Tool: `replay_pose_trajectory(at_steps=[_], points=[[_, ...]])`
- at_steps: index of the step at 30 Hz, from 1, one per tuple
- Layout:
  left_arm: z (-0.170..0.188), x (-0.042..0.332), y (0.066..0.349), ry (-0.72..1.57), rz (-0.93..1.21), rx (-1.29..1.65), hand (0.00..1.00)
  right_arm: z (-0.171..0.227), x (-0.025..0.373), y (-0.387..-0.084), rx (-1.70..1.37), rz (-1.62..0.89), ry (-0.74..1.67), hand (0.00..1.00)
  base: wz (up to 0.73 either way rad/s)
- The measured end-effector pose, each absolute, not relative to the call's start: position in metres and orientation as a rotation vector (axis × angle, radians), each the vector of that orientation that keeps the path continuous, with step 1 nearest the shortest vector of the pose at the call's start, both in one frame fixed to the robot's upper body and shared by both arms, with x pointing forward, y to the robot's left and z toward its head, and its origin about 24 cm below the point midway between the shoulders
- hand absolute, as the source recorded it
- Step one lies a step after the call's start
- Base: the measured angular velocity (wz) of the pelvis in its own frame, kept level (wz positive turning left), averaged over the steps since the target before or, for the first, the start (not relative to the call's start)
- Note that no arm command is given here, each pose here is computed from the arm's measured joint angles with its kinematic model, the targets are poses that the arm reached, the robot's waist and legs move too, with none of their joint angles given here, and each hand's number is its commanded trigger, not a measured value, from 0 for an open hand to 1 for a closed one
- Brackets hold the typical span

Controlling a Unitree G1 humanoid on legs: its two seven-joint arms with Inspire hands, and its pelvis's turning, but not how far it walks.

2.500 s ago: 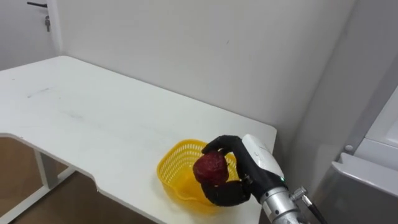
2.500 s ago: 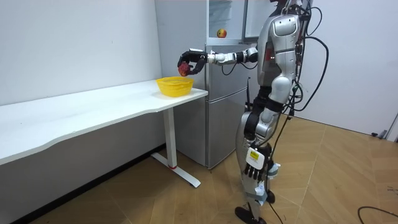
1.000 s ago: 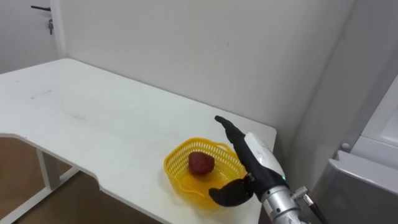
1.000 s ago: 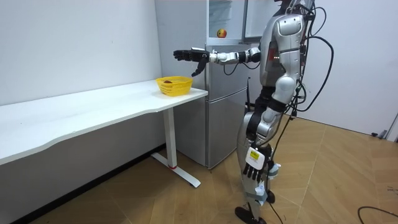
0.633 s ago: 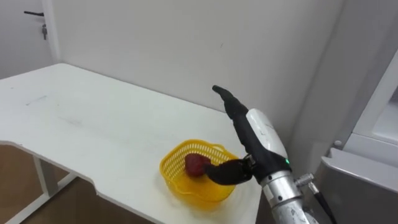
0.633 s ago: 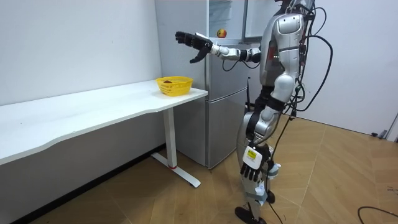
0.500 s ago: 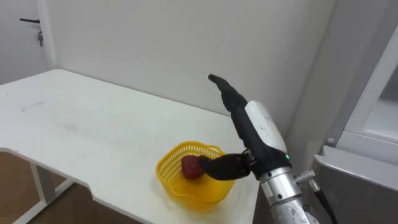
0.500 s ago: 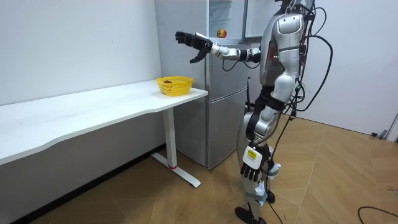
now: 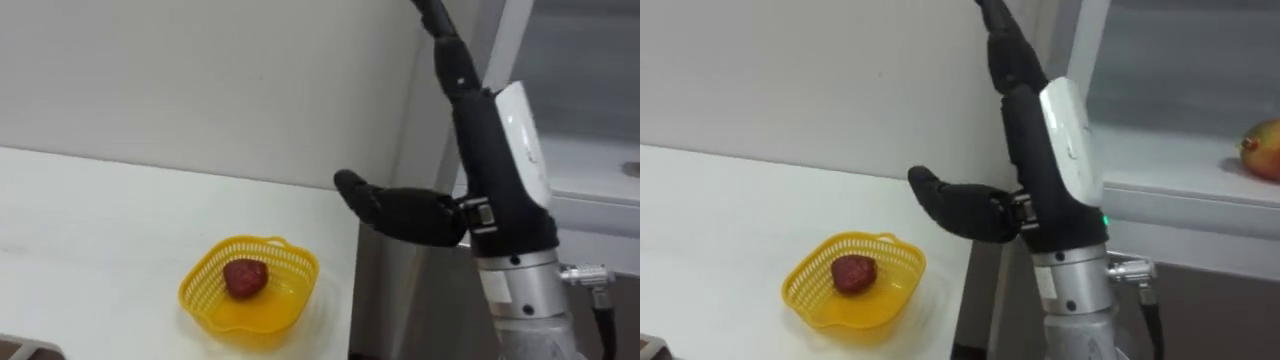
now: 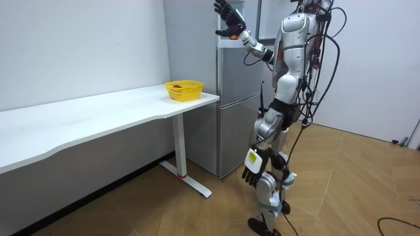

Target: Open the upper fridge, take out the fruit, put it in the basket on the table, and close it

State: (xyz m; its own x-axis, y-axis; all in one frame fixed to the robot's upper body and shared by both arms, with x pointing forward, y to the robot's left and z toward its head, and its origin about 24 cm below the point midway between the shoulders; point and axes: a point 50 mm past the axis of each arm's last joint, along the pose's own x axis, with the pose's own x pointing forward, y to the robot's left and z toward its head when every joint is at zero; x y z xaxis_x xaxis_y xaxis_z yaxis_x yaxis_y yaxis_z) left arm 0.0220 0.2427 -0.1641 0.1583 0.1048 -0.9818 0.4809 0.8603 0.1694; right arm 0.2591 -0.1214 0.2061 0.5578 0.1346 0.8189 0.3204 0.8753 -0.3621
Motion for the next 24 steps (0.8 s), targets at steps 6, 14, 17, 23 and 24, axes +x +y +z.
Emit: replay_pose_trajectory(at_steps=[6,14,17,23,24], points=[[-0.165,0.014,0.243,1.415,-0.283,0.505,0.0,0.203,0.247,-0.142,-0.499,-0.203,-0.997,0.0,-0.15],[-0.165,0.012,0.242,1.406,-0.277,0.51,0.0,0.209,0.242,-0.162,-0.442,-0.327,-1.024,0.0,-0.1],[-0.165,0.011,0.242,1.407,-0.267,0.517,0.0,0.211,0.242,-0.167,-0.418,-0.365,-1.031,0.0,0.0],[-0.166,0.011,0.24,1.406,-0.267,0.514,0.0,0.214,0.24,-0.178,-0.423,-0.414,-1.039,0.0,-0.02],[-0.166,0.011,0.239,1.406,-0.267,0.514,0.0,0.214,0.24,-0.178,-0.425,-0.414,-1.039,0.0,0.0]])
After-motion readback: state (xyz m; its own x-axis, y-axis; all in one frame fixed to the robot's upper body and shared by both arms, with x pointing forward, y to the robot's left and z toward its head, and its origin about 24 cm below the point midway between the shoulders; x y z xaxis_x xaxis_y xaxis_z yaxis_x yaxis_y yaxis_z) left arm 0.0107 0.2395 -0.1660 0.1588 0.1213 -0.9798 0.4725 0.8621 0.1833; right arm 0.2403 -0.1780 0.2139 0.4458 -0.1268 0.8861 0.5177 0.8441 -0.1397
